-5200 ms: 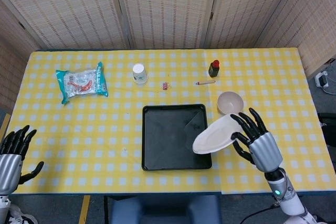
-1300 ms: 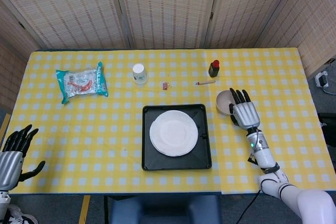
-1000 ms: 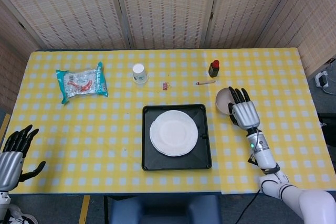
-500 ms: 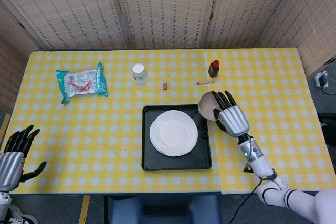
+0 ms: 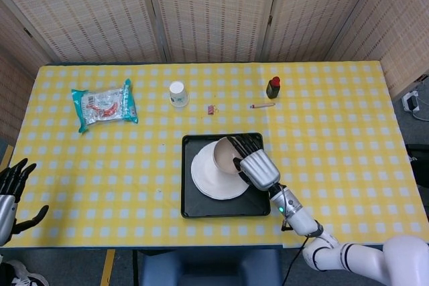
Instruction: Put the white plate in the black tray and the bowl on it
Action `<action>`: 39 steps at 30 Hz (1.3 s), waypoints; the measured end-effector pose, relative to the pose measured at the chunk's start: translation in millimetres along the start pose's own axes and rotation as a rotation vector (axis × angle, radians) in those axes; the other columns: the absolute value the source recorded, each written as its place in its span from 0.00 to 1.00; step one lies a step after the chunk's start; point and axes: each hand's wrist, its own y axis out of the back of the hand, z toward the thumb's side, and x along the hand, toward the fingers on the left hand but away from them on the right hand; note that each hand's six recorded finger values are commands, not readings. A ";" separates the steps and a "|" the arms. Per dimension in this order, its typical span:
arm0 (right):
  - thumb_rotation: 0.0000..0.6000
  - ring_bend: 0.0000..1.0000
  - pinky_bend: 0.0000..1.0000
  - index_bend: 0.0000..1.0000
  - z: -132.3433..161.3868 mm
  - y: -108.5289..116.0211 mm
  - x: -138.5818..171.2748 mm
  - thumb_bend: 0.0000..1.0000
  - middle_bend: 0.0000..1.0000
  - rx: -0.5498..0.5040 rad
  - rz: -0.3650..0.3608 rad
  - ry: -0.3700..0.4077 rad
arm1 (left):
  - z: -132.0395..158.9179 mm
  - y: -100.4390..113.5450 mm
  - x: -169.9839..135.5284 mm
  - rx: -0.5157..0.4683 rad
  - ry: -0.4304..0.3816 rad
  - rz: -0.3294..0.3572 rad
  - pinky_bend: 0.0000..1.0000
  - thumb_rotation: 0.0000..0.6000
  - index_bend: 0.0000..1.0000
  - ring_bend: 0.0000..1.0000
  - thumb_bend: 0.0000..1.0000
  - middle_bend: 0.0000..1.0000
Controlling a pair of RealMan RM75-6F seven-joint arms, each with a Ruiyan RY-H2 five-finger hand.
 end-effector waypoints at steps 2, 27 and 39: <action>1.00 0.00 0.00 0.65 5.6 -7.3 -5.1 0.49 0.03 -0.007 0.019 0.004 | -1.4 4.0 -2.0 -0.003 0.003 0.012 0.04 1.00 0.00 0.01 0.32 0.00; 1.00 0.00 0.00 0.65 16.9 -21.8 4.7 0.49 0.03 0.023 0.070 0.028 | -1.1 7.0 -6.5 -0.002 -0.001 0.016 0.04 1.00 0.00 0.01 0.32 0.00; 1.00 0.00 0.00 0.44 16.2 -24.7 10.9 0.49 0.00 0.056 0.093 0.014 | -1.5 7.6 -7.6 -0.002 0.006 0.013 0.04 1.00 0.00 0.01 0.32 0.00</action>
